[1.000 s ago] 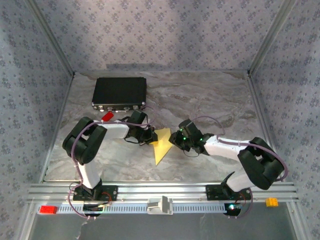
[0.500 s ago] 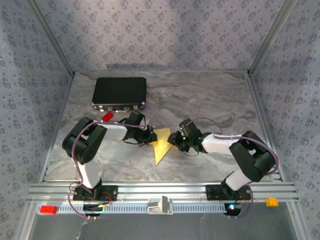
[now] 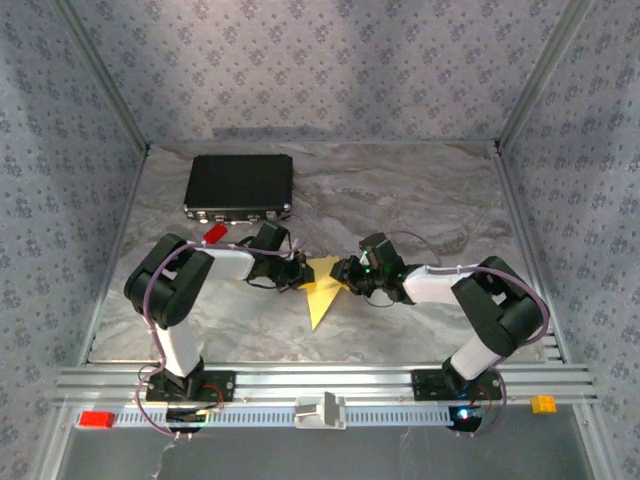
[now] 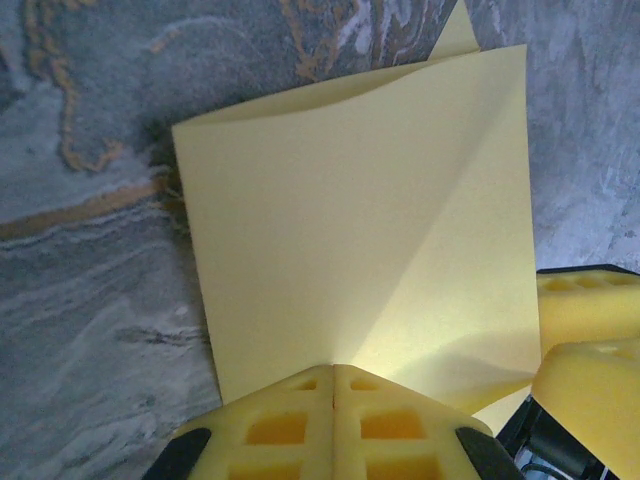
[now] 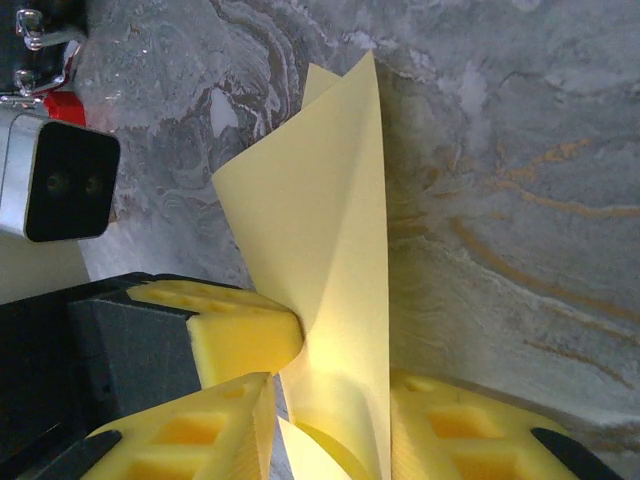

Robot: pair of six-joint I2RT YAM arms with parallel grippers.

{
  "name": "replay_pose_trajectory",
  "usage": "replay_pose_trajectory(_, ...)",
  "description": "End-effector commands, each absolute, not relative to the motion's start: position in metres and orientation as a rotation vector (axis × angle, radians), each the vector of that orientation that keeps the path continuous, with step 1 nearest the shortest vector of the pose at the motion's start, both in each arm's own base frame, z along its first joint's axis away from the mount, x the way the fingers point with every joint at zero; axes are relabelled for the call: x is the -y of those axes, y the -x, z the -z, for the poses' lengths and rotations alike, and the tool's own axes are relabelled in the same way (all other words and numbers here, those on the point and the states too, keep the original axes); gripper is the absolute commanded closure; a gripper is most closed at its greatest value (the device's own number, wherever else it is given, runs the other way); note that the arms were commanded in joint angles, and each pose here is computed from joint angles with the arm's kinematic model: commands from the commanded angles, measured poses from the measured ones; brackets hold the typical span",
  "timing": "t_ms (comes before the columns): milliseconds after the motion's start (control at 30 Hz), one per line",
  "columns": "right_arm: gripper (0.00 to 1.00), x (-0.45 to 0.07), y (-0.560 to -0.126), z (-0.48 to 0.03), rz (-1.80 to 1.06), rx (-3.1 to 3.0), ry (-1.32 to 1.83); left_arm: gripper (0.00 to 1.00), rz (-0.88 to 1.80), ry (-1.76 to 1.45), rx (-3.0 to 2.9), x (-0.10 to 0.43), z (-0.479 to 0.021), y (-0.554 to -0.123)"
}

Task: Fold a paper plane with a square sheet of paper (pick it up from the middle)
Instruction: Fold the wing for the fifth time at the center of the table.

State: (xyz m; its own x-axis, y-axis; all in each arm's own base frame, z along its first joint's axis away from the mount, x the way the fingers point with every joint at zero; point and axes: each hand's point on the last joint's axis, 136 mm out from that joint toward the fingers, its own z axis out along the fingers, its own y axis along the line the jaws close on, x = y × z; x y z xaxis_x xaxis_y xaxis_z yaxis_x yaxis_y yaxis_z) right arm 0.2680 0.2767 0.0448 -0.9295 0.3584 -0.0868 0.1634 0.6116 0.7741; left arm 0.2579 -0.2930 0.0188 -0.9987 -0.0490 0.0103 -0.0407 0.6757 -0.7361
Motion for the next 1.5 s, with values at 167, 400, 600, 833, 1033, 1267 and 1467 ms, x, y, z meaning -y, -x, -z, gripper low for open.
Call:
replay_pose_trajectory(167, 0.71, -0.281, -0.273, -0.041, -1.282, -2.624, -0.363, 0.97, 1.230, 0.083, -2.897, 0.287, -0.017, -0.254)
replay_pose_trajectory(400, 0.88, -0.273, -0.270, -0.036, -1.265, -2.638, -0.379, 0.96, 1.272, 0.046, -2.858, 0.295, -0.036, -0.258)
replay_pose_trajectory(600, 0.95, -0.263, -0.268, -0.039, -1.225, -2.601, -0.471, 0.81, 1.308, -0.010, -2.774, 0.306, -0.071, -0.261)
replay_pose_trajectory(833, 0.96, -0.238, -0.268, -0.039, -1.140, -2.487, -0.721, 0.80, 1.315, -0.092, -2.755, 0.313, -0.087, -0.251)
replay_pose_trajectory(1033, 0.95, -0.239, -0.264, -0.039, -1.138, -2.447, -0.830, 0.87, 1.309, -0.101, -2.809, 0.319, -0.070, -0.243)
replay_pose_trajectory(1267, 0.93, -0.247, -0.261, -0.041, -1.163, -2.464, -0.780, 0.95, 1.253, -0.070, -2.902, 0.317, -0.039, -0.237)
replay_pose_trajectory(1467, 0.89, -0.261, -0.260, -0.049, -1.238, -2.496, -0.634, 0.99, 1.183, -0.067, -2.960, 0.310, -0.020, -0.233)
